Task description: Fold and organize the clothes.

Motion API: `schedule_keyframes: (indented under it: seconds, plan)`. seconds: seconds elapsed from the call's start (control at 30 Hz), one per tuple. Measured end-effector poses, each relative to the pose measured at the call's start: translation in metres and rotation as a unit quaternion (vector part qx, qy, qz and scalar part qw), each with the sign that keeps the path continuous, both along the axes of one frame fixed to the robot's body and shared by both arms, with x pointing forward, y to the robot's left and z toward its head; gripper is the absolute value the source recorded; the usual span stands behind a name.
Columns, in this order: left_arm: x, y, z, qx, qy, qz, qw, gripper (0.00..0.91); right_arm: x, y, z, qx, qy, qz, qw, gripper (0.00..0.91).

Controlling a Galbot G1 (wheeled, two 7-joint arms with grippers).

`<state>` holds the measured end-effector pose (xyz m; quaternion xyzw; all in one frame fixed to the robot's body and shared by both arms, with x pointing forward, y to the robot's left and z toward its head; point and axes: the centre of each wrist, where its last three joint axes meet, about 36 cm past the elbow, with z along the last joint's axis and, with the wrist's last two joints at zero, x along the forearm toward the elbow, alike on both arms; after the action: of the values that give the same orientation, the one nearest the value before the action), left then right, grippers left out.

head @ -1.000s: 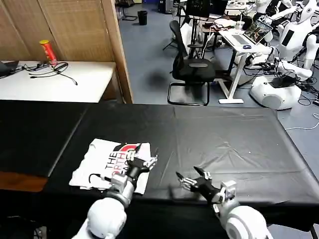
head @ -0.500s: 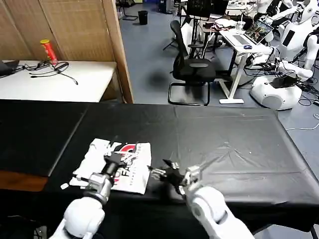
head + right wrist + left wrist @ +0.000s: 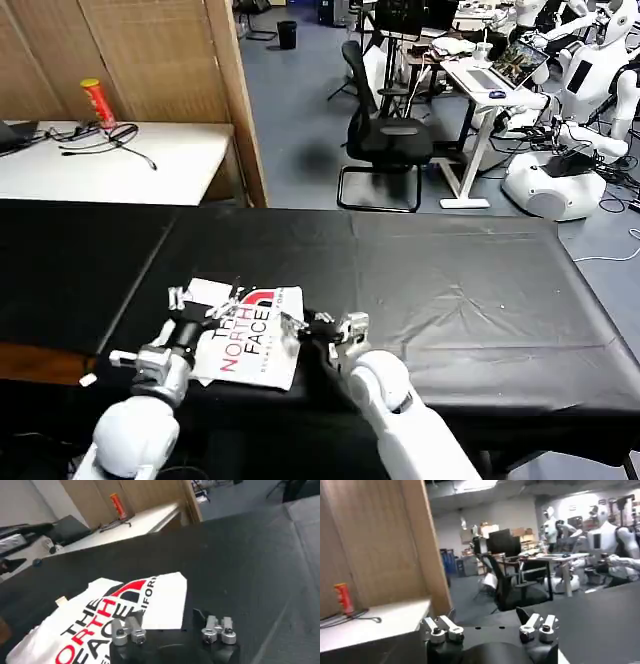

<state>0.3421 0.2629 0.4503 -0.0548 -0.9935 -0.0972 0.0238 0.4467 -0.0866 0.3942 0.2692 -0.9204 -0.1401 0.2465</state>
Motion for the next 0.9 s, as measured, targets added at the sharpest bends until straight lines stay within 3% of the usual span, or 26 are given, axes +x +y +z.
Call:
schedule_keyframes:
  seconds: [0.23,0.43,0.67,0.9]
  plan:
    - [-0.005,-0.001,0.001,-0.003,-0.001,0.006,1.0,0.878,0.002,-0.009,0.003,-0.003,-0.002,-0.008,1.0,0.068]
    - [-0.007,0.006,-0.007,0.001,0.004,0.017,1.0,0.878,0.006,-0.046,0.021,-0.025,0.003,-0.018,1.0,0.068]
    - [-0.006,0.009,-0.018,-0.003,0.014,0.028,1.0,0.878,0.014,-0.12,0.032,-0.103,0.008,-0.015,0.995,0.068]
    - [-0.006,0.008,-0.029,-0.009,0.026,0.037,0.999,0.878,0.035,-0.159,0.028,-0.175,-0.038,-0.017,0.984,0.068]
